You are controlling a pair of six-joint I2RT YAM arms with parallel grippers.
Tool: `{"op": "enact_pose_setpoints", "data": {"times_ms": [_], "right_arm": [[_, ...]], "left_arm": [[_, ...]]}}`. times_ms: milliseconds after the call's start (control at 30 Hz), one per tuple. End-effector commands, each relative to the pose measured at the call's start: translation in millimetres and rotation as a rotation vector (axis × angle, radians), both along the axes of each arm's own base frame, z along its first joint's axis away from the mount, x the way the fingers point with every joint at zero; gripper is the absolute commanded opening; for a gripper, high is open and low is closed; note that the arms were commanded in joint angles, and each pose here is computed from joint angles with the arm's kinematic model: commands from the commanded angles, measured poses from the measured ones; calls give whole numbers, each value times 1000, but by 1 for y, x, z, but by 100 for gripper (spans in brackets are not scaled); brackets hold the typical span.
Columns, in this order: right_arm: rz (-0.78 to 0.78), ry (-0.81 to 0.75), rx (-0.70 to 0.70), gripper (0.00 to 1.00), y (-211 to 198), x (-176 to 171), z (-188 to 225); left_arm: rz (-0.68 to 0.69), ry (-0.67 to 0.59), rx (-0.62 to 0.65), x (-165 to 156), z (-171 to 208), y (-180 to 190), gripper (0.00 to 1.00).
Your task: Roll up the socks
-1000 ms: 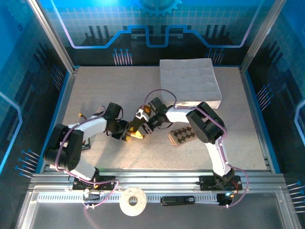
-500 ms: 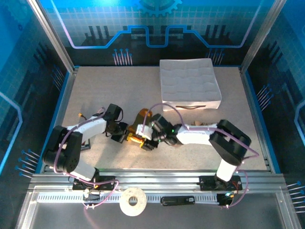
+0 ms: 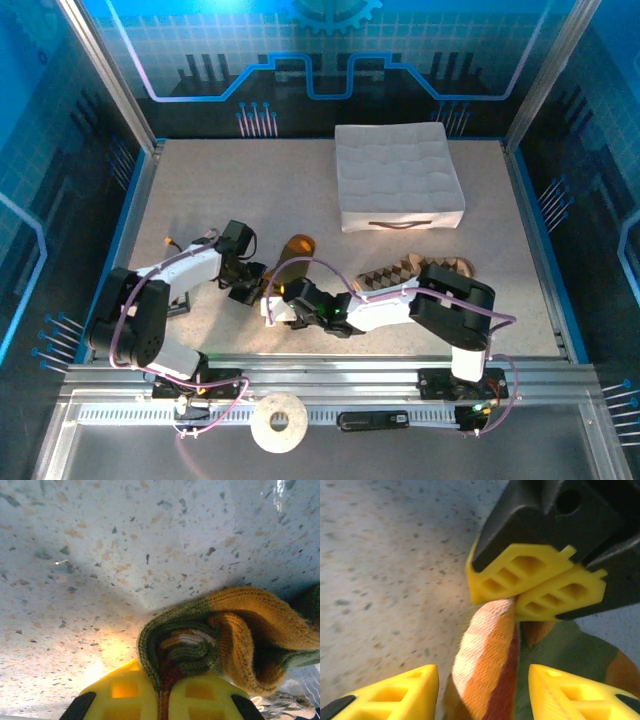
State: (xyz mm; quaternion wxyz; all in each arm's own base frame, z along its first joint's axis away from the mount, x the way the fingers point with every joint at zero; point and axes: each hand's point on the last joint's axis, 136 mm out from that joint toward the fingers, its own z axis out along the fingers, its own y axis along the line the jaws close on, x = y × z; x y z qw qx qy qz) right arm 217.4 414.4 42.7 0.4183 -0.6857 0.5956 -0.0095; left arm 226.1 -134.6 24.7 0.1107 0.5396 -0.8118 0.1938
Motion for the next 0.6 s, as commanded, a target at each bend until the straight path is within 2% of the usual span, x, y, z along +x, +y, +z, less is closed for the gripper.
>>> {"op": "enact_pose_setpoints", "data": {"times_ms": [0,33,133,167,233,300,433,567], "right_arm": [[-65,-38,-15,42,5,18,-1],[-81,-17,-33,37,0,18,-7],[-117,55,-36,14,-6,21,-15],[-125,91,-34,9,-8,21,-17],[-127,199,-31,2,-12,16,-25],[-120,333,-32,0,-17,5,-35],[-145,598,19,0,-26,-11,-49],[-199,816,68,0,-36,-18,-59]], "left_arm": [[8,147,116,-32,-16,20,0],[5,143,116,-32,-16,19,0],[1,126,111,-29,-12,19,0],[2,113,111,-28,-9,19,4],[9,71,104,-22,-2,19,24],[31,16,101,-14,10,21,44],[99,-95,88,-3,34,31,71],[128,-186,58,4,47,38,75]]}}
